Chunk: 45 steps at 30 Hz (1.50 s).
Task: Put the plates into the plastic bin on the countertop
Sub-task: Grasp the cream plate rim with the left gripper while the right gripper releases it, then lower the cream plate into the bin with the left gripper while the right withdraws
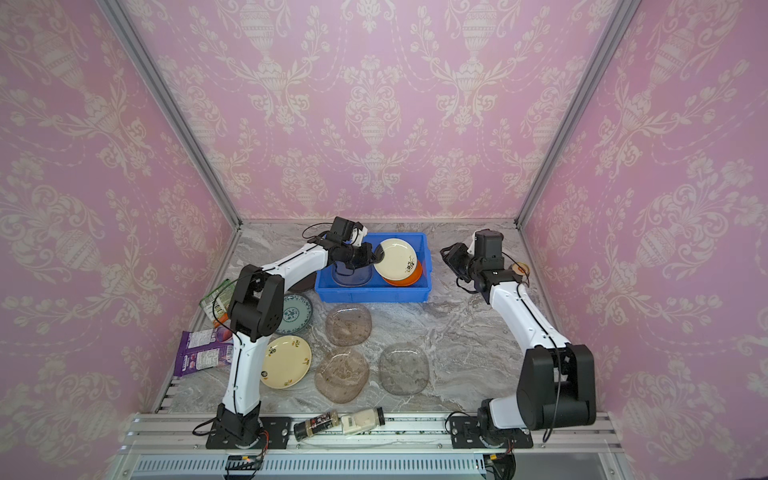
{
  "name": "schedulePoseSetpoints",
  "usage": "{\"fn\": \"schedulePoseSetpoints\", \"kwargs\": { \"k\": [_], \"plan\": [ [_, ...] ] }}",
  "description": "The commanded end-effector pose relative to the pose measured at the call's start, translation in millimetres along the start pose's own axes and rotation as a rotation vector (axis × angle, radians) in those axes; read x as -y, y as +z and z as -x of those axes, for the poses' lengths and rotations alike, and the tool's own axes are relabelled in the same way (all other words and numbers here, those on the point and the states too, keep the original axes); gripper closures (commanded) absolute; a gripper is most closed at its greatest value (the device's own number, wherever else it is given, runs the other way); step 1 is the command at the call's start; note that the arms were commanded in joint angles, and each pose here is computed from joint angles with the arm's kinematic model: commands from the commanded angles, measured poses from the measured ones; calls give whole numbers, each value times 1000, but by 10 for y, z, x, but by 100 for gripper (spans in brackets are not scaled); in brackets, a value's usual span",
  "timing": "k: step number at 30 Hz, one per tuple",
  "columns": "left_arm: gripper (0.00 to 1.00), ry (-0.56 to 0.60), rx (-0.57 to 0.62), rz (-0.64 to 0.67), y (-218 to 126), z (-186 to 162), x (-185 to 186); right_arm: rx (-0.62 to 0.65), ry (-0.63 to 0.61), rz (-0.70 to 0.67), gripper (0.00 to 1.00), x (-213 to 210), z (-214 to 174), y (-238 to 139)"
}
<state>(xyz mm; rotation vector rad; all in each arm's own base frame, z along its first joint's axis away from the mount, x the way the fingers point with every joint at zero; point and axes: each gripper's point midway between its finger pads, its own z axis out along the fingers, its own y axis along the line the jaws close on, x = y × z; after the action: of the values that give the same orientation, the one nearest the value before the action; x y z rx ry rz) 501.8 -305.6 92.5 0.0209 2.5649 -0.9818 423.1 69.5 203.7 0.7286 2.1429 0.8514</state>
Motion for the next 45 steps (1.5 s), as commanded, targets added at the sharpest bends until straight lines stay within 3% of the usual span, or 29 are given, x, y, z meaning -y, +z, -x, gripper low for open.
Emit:
{"fn": "schedulePoseSetpoints", "kwargs": {
  "k": [1,10,11,16,28,34,45],
  "plan": [
    [100,-5,-54,-17,101,-92,104,-33,-2,4,56,56,-75,37],
    [99,-7,-82,22,213,-144,51,-54,-6,-2,56,104,-127,57],
    [91,-6,-84,29,215,-150,36,-56,-7,-3,55,109,-132,56],
    [76,21,-91,62,182,-163,38,-68,-4,-5,55,149,-172,84],
    [66,55,-104,118,114,-196,6,-72,-8,-13,56,210,-217,92],
    [49,93,-65,154,-2,-128,11,-81,-2,-13,56,256,-250,136],
    [51,90,-52,142,57,-90,48,-109,8,-13,57,321,-299,262]
  ]
}}
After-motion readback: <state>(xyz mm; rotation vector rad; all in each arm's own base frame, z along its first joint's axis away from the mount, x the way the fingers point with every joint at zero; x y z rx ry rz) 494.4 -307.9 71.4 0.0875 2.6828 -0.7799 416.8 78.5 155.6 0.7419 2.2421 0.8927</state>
